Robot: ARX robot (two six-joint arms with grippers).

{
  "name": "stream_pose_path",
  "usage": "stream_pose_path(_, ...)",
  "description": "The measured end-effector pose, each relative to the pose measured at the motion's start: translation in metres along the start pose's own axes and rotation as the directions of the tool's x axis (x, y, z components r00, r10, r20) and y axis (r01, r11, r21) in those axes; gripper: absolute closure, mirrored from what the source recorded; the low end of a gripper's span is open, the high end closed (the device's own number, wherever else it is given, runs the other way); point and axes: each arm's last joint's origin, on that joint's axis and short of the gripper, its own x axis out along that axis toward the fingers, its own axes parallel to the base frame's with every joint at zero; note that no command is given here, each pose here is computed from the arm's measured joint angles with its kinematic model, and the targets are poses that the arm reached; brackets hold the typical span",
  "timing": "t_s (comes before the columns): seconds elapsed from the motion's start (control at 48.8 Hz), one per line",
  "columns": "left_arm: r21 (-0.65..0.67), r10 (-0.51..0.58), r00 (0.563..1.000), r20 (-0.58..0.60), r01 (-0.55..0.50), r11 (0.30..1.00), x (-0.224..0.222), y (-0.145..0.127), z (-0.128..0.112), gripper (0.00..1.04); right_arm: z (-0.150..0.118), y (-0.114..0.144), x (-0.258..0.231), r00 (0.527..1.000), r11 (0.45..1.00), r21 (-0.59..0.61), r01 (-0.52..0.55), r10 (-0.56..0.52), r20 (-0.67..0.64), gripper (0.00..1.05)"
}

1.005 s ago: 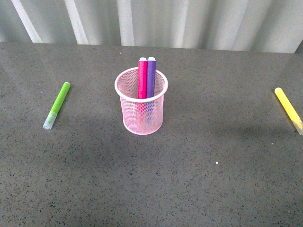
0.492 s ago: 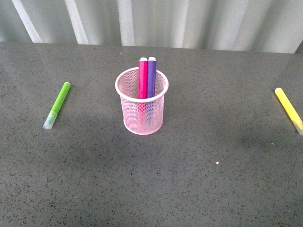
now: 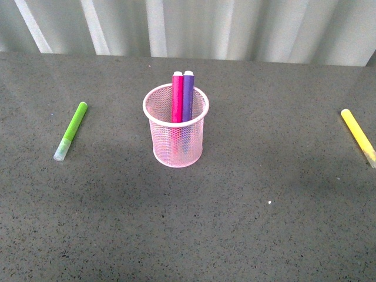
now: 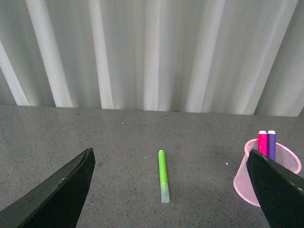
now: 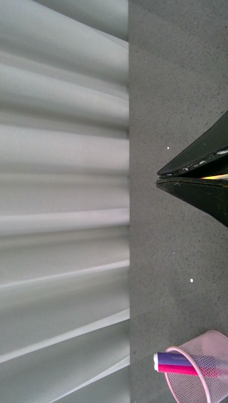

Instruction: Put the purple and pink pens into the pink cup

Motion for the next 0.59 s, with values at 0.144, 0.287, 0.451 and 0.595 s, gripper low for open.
stream_pose_path(0.144,0.0,0.0,1.0,0.0,0.0,1.0,0.0,0.0,0.0,0.07,0.0,0.0,-0.002,1.0,1.0,0.0,0.0,0.0,0.0,1.01)
stream_pose_path(0.287,0.0,0.0,1.0,0.0,0.0,1.0,0.0,0.0,0.0,0.07,-0.004,0.0,-0.012,1.0,1.0,0.0,0.001,-0.001,-0.027,1.01)
stream_pose_path(0.451,0.0,0.0,1.0,0.002,0.0,1.0,0.0,0.0,0.0,0.07,-0.003,0.0,-0.013,1.0,1.0,0.0,0.001,-0.001,-0.006,1.01)
stream_pose_path(0.595,0.0,0.0,1.0,0.001,0.0,1.0,0.0,0.0,0.0,0.07,-0.003,0.0,-0.013,1.0,1.0,0.0,0.0,0.0,-0.006,1.01)
